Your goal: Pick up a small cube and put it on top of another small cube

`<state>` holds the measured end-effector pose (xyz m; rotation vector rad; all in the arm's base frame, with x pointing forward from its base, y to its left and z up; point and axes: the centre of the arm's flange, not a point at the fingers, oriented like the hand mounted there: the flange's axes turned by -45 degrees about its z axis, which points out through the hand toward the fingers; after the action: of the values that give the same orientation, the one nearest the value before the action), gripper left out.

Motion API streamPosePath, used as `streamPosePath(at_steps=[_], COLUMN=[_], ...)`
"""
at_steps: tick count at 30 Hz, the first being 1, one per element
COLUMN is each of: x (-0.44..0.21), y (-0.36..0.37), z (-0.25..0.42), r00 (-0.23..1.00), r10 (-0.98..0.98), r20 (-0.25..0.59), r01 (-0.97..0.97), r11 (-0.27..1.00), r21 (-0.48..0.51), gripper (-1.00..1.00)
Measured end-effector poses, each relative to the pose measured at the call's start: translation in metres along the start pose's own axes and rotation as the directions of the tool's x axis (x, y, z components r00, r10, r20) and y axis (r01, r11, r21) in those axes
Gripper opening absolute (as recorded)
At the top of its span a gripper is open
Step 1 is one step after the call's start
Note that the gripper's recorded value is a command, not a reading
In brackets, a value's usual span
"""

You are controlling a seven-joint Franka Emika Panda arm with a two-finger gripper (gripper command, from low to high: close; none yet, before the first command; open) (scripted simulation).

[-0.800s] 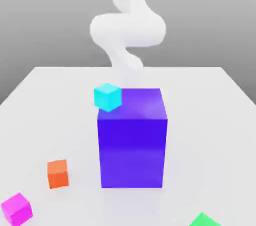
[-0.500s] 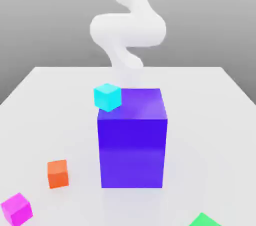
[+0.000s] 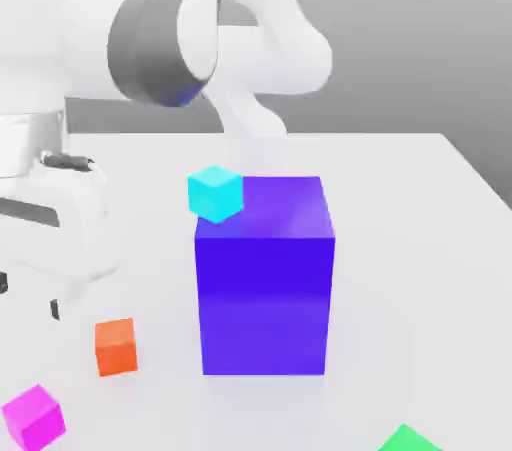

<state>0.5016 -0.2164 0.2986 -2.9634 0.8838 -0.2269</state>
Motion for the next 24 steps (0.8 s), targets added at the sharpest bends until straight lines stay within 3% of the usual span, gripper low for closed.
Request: streamPosePath(at_steps=[5,9,10,17,21,24], x=[-0.012,-0.02,-0.023,-0.023,-0.017,-0.024], y=[0.052,0.067,0.068,0.069,0.064,-0.009], z=[0.082,0.141,0.155,0.158,0.111,0.1], r00=[0.989,0.985,0.985,0.984,0.985,0.985], r10=[0.108,0.13,0.131,0.132,0.13,-0.097], r20=[0.097,0.115,0.116,0.116,0.117,0.141], r01=[-0.101,-0.119,-0.12,-0.121,-0.119,0.107], r11=[0.992,0.988,0.988,0.988,0.988,0.993], r21=[-0.077,-0.096,-0.096,-0.097,-0.096,-0.059], gripper=[0.0,0.0,-1.0,-1.0,-1.0,-1.0])
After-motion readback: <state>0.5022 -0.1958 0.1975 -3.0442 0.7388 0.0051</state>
